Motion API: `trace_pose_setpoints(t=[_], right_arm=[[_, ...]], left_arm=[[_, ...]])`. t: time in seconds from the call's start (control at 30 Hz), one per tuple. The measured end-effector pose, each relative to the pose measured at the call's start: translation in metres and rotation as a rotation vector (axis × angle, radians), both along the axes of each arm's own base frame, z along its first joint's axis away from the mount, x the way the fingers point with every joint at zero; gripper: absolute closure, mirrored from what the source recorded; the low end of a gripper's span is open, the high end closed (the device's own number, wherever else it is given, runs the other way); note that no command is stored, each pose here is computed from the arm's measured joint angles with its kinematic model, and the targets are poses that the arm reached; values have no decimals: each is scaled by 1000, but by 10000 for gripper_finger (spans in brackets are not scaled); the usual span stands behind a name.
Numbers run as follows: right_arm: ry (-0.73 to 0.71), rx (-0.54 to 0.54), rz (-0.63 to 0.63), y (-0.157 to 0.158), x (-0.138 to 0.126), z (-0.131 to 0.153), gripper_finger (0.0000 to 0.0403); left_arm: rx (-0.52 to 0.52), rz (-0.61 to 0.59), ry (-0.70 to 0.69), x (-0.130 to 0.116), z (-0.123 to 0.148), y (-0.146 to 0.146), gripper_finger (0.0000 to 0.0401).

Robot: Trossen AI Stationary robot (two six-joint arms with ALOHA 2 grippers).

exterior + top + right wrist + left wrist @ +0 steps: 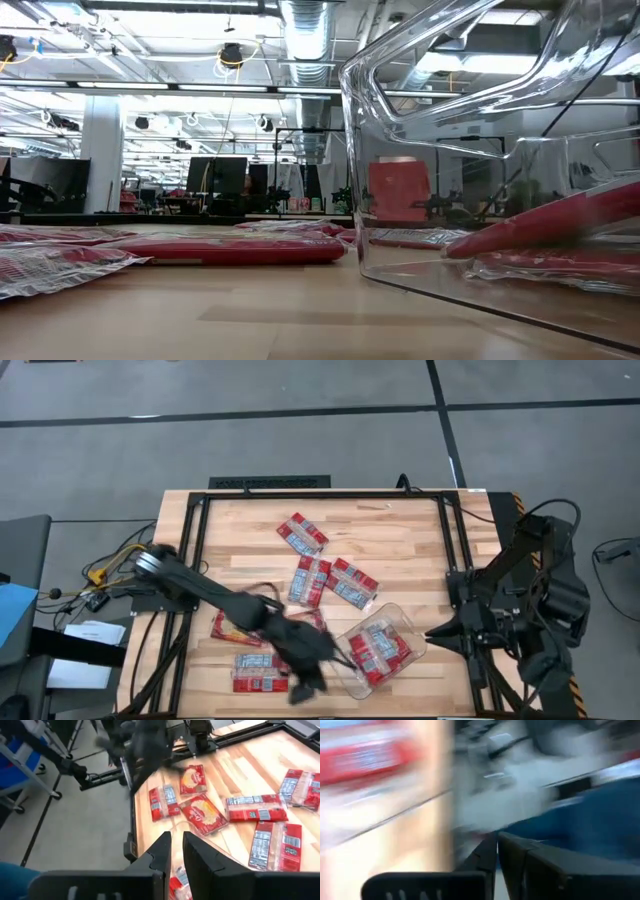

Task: Sort popcorn bags into baskets
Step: Put the red popcorn bag into the transparent bin

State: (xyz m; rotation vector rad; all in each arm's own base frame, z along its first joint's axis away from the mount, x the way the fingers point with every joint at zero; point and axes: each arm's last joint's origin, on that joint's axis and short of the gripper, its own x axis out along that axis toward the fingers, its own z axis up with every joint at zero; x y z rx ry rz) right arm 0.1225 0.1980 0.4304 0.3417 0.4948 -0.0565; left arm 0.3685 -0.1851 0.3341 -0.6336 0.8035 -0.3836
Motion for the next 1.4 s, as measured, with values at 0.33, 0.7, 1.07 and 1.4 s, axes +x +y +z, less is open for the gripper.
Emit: trace_pose_setpoints(t=[0.33, 0.7, 1.07, 1.4], right_arm=[[27, -4, -85, -1, 12, -21, 328], [82, -68, -234, -18, 47, -48, 260], [81, -73, -215, -25, 62, -45, 218], [83, -76, -210, -25, 62, -44, 232]], left_arm=[[482, 268, 325, -154, 36, 50, 270], [309, 731, 710, -237, -80, 76, 104], [327, 976, 782, -246, -138, 85, 99], [278, 1068, 883, -226, -168, 67, 99]])
